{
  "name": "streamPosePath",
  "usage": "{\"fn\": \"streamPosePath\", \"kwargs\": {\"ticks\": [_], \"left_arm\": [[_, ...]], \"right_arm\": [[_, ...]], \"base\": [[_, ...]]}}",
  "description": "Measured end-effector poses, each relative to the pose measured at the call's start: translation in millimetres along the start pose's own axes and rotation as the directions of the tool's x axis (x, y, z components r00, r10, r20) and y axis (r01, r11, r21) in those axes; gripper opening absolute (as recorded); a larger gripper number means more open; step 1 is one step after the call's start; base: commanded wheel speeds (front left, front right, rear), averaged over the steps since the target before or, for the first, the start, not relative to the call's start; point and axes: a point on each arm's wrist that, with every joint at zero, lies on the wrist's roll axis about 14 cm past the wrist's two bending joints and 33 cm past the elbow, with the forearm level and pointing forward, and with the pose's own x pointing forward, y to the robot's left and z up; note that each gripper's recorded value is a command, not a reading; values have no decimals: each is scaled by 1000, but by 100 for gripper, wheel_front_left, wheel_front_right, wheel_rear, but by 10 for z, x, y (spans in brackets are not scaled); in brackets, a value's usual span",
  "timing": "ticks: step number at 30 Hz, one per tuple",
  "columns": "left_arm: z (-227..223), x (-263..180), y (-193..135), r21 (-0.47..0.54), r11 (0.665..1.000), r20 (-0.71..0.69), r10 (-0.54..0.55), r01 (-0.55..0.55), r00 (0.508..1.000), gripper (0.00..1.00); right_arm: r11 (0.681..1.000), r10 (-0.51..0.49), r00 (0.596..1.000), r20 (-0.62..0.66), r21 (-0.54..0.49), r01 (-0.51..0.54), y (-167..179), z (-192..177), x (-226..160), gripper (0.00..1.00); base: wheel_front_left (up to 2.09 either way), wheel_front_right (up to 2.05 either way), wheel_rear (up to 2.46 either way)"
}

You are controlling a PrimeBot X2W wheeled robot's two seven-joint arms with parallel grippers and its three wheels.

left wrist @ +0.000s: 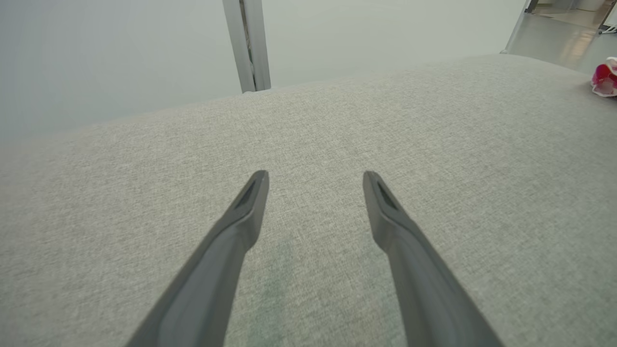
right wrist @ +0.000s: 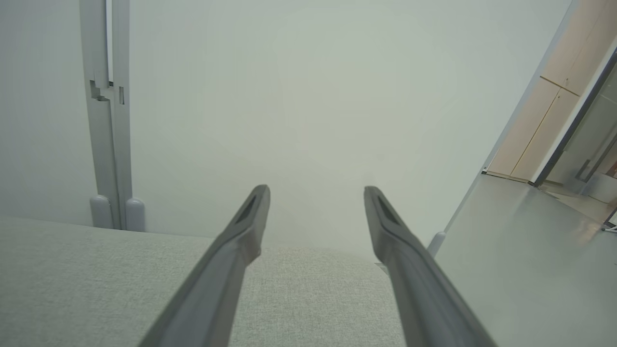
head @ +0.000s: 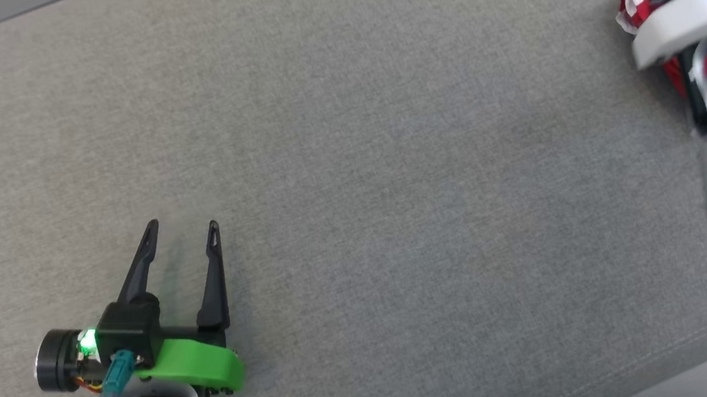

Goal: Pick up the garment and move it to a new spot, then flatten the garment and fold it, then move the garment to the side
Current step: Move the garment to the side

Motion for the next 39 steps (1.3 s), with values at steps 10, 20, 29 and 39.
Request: {"fn": "streamPosePath", "kwargs": {"ticks": [10,20,29,39], "left_arm": [[146,-374,235,0,992,14,125,-125,992,100],[197,-856,477,7,966,19,259,-260,966,100],[174,-1265,477,-2,947,22,322,-322,946,100],[259,-1419,483,-22,936,57,352,-351,934,100]], "right_arm": [[967,127,989,-81,232,-105,542,-224,-656,100],[936,205,957,-207,328,-130,817,-545,-1286,100],[923,222,952,-210,359,-136,847,-489,-1587,100],[914,275,940,-203,357,-191,1004,-449,-1721,100]], "base": [[0,0,0],[0,0,0],[0,0,0],[0,0,0]]}}
